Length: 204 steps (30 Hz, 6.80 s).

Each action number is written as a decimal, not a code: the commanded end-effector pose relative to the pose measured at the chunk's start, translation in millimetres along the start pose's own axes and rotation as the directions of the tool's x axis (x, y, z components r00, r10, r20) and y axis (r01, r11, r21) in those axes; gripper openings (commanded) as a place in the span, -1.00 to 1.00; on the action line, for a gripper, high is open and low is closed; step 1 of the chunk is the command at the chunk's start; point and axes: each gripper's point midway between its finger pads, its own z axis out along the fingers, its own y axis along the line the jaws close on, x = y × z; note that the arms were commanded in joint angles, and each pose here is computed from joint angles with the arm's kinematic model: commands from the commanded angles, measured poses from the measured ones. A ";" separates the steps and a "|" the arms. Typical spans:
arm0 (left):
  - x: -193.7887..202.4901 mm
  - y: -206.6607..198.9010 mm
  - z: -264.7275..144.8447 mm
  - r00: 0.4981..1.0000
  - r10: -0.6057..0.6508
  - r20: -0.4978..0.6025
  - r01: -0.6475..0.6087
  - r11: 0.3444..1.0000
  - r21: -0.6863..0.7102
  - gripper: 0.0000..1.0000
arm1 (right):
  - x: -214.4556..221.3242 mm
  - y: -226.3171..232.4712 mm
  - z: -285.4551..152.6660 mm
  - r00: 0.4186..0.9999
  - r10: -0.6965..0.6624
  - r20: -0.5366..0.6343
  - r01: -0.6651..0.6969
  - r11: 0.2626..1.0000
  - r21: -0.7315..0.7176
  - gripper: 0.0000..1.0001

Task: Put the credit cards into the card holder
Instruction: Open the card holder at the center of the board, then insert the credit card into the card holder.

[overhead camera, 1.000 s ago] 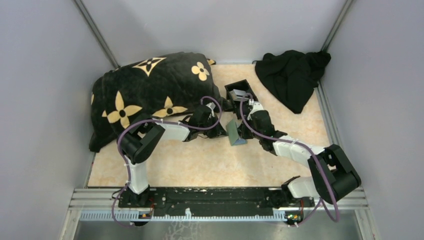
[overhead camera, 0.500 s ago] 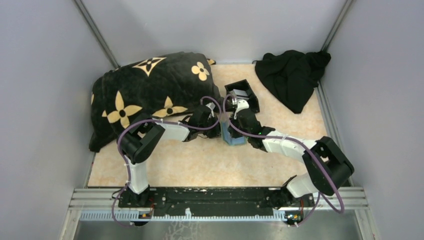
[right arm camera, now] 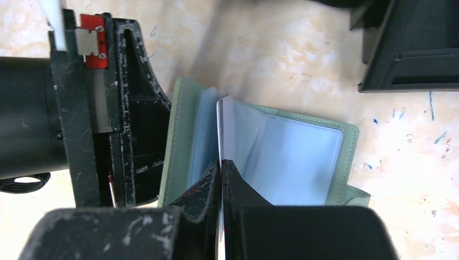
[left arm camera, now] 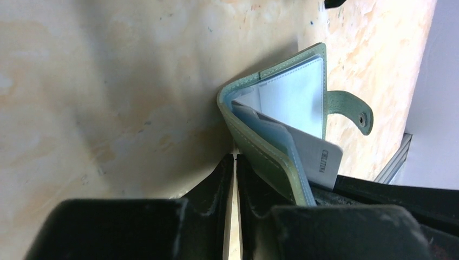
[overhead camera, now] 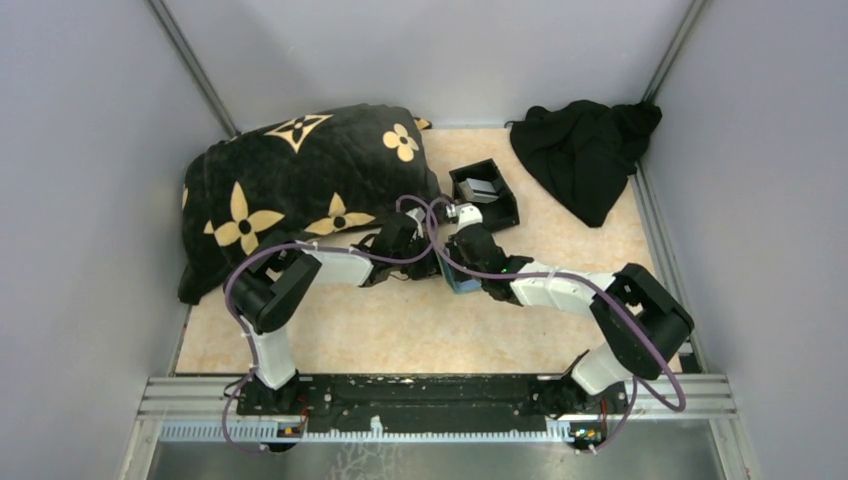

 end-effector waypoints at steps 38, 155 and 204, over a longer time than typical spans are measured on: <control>30.5 104.1 -85.9 1.000 0.010 -0.015 -0.016 0.881 -0.473 -0.58 | -22.9 82.2 -32.9 0.989 -0.143 0.038 0.144 0.989 -0.020 -1.00; -22.3 100.0 -54.9 0.994 -0.012 0.109 0.036 0.976 -0.214 -1.00 | 1.2 36.5 3.4 0.919 0.386 -0.077 -0.391 0.869 -0.305 -1.00; 0.1 153.7 -65.6 0.998 0.056 0.002 -0.050 0.899 -0.435 -1.00 | 15.2 17.7 21.7 0.804 0.580 -0.131 -0.585 0.729 -0.357 -1.00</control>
